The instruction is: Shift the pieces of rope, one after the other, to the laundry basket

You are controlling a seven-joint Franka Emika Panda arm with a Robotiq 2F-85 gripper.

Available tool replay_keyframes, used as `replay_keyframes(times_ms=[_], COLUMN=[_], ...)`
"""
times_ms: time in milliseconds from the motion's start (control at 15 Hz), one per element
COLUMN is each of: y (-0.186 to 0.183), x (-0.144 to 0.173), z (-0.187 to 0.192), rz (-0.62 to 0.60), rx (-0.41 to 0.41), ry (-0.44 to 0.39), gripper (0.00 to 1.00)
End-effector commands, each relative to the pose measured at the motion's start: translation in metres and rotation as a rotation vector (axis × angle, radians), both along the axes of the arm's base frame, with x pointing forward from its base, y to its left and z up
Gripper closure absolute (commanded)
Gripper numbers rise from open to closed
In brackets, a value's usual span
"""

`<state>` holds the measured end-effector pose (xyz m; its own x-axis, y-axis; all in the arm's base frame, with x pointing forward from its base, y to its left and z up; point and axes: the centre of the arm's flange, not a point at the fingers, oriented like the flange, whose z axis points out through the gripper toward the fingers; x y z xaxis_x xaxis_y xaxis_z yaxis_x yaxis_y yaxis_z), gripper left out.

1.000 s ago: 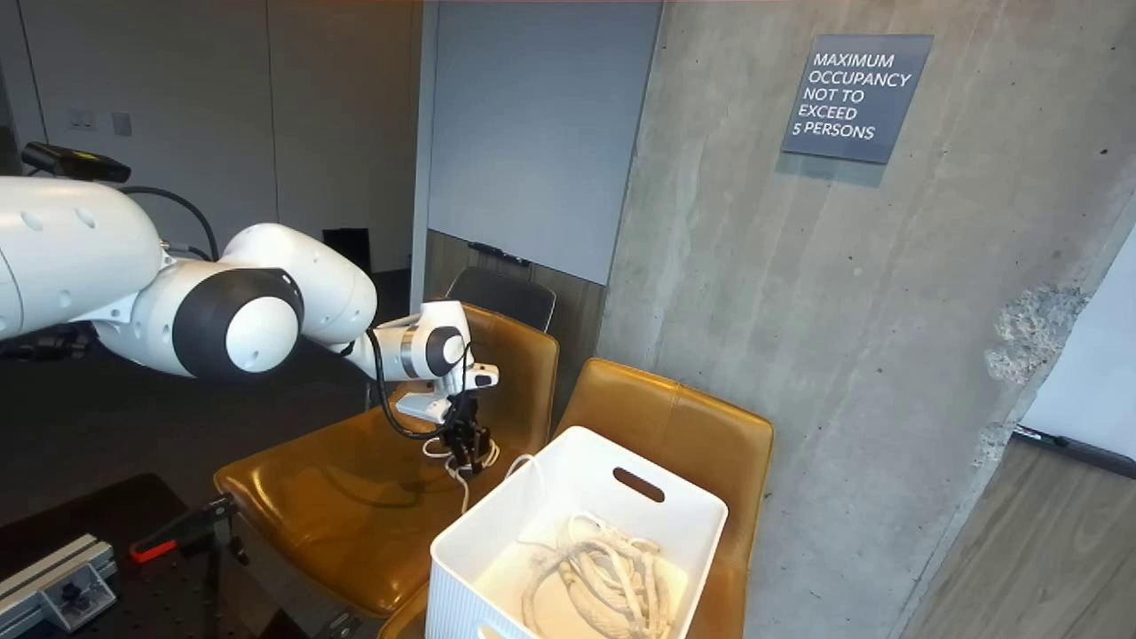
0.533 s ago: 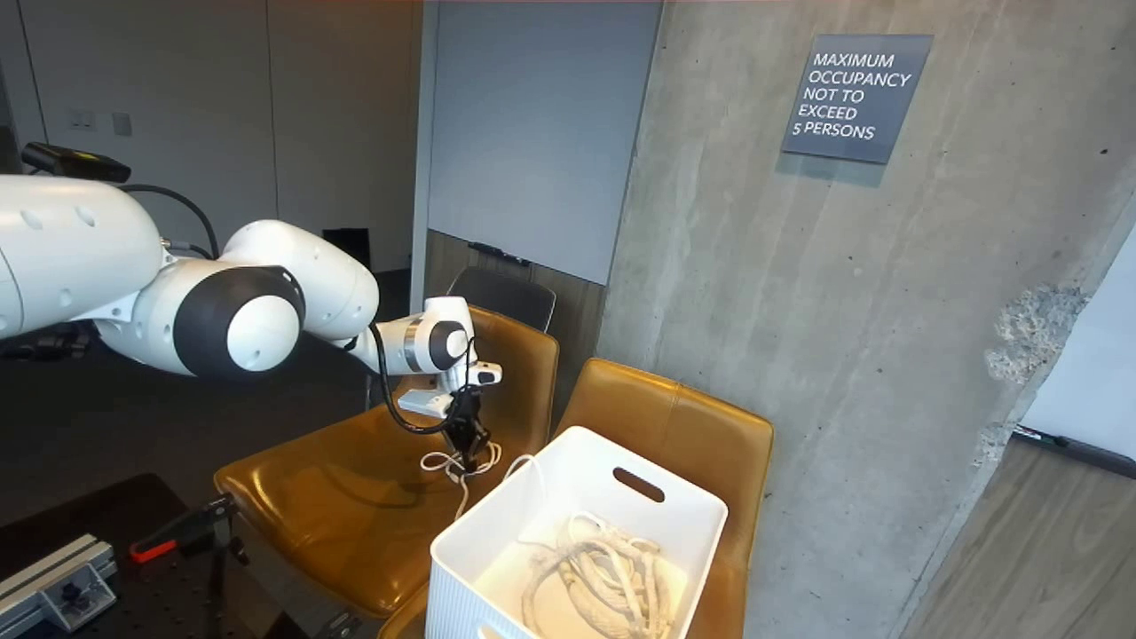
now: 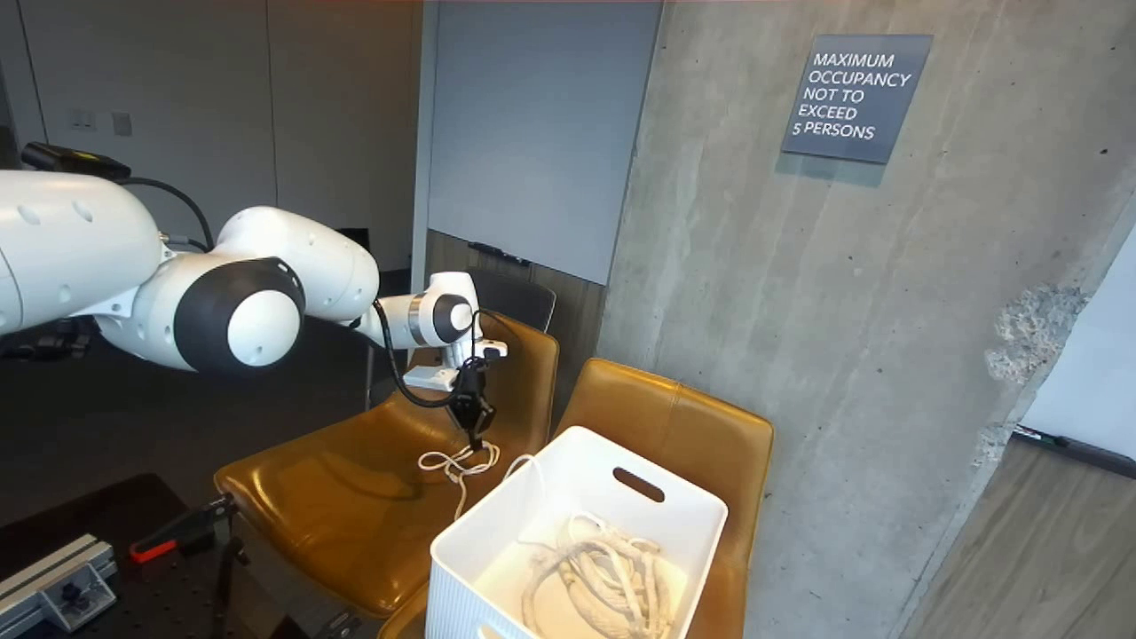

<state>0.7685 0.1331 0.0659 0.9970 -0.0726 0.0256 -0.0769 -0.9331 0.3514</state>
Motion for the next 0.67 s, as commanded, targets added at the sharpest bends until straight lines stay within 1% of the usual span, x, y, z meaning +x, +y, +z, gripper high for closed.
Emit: replay_keyframes(times_ms=[0, 333, 600], y=[0.007, 0.008, 0.007], x=[0.022, 0.028, 0.042], z=[0.002, -0.019, -0.034], rz=[0.000, -0.006, -0.018], rx=[0.017, 0.046, 0.061], ry=[0.030, 0.040, 0.041], gripper=[0.73, 0.38, 0.08])
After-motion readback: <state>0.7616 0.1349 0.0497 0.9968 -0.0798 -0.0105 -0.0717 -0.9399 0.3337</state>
